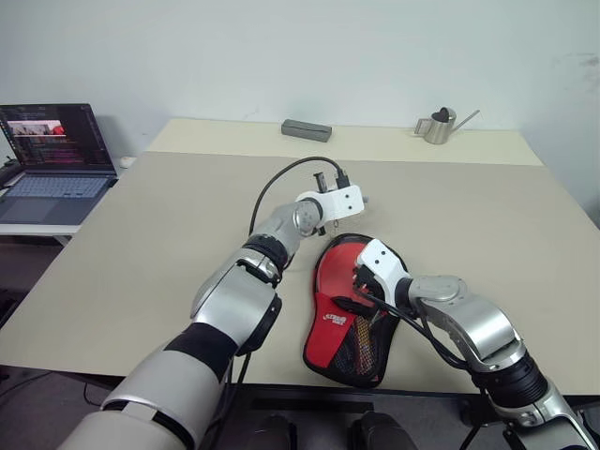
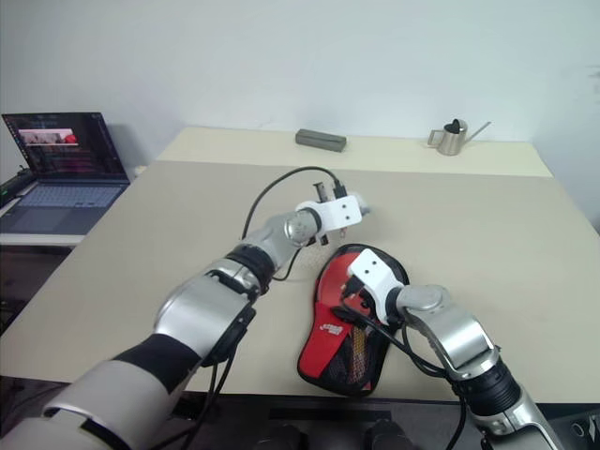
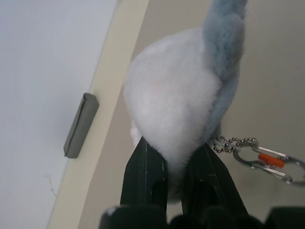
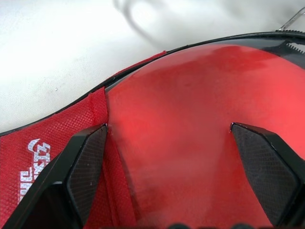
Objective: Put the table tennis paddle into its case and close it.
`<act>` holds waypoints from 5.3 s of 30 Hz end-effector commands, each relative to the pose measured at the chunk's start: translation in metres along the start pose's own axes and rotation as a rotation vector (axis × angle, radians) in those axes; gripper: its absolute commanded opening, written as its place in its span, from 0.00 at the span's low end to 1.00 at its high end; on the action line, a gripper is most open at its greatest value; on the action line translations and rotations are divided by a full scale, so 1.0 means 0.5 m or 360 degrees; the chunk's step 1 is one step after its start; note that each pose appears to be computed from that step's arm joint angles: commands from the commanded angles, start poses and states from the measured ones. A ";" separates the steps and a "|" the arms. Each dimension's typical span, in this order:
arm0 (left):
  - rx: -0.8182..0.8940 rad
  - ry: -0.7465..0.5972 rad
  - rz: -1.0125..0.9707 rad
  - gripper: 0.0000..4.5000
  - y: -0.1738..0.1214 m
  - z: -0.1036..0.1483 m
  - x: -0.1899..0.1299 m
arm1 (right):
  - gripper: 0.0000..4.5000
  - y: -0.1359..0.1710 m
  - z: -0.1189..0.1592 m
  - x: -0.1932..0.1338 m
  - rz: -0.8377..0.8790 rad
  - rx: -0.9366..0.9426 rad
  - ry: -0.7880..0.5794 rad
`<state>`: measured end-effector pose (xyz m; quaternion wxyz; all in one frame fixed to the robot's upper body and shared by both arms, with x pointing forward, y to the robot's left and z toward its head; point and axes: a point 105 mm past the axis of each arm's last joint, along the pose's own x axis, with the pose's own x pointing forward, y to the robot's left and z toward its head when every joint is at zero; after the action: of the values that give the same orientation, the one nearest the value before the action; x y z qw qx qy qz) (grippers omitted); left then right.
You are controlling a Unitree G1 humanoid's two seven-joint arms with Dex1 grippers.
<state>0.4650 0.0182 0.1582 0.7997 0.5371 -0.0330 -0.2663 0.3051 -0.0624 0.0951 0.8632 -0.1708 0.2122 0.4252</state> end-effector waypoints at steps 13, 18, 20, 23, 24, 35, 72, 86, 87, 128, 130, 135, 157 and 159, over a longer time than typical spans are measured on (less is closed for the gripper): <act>0.0100 -0.0333 0.0166 0.02 0.012 0.181 0.017 | 1.00 0.050 -0.063 0.007 0.0109 0.0125 0.0196; 0.0106 -0.0374 0.0143 0.02 0.001 0.201 0.017 | 1.00 0.052 -0.062 0.009 0.0108 0.0131 0.0194; 0.0103 -0.0388 0.0131 0.02 -0.006 0.208 0.018 | 1.00 0.053 -0.063 0.009 0.0107 0.0131 0.0193; 0.0090 -0.0411 0.0114 0.02 -0.015 0.220 0.018 | 1.00 0.055 -0.062 0.011 0.0108 0.0130 0.0191; 0.0093 -0.0420 0.0104 0.02 -0.019 0.224 0.018 | 1.00 0.056 -0.062 0.011 0.0108 0.0128 0.0191; 0.0076 -0.0562 -0.0118 0.02 -0.085 0.280 0.014 | 1.00 0.055 -0.058 0.018 0.0097 0.0125 0.0180; -0.0527 -0.1392 -0.1151 0.79 -0.046 0.304 -0.123 | 1.00 0.029 -0.041 0.028 0.0084 0.0092 0.0141; -0.0900 -0.1054 -0.0754 0.79 0.118 0.026 -0.211 | 1.00 0.026 -0.025 0.025 0.0116 0.0089 0.0092; -0.0914 -0.1004 -0.0718 0.79 0.122 0.005 -0.215 | 1.00 0.025 -0.023 0.024 0.0120 0.0091 0.0085; -0.0811 -0.0839 -0.1306 0.98 -0.039 -0.016 -0.248 | 1.00 -0.026 0.049 -0.319 0.0149 0.0115 -0.0172; -0.0812 -0.0871 -0.1295 0.99 -0.043 -0.005 -0.241 | 1.00 -0.033 0.044 -0.329 0.0105 0.0109 -0.0149; -0.0810 -0.0963 -0.1279 0.99 -0.060 0.030 -0.226 | 1.00 -0.066 0.028 -0.329 -0.0071 0.0098 -0.0100; -0.0737 -0.0670 -0.1396 0.99 -0.210 0.034 -0.141 | 1.00 -0.122 0.063 -0.343 -0.0311 0.0125 -0.0227; -0.0745 -0.0620 -0.1355 0.99 -0.215 0.023 -0.132 | 1.00 -0.144 0.069 -0.342 -0.0373 0.0098 -0.0232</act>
<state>0.3597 0.0038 0.0978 0.6912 0.2350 0.0808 -0.6786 0.2704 -0.1967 0.2089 0.9178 -0.1175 0.1654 0.3414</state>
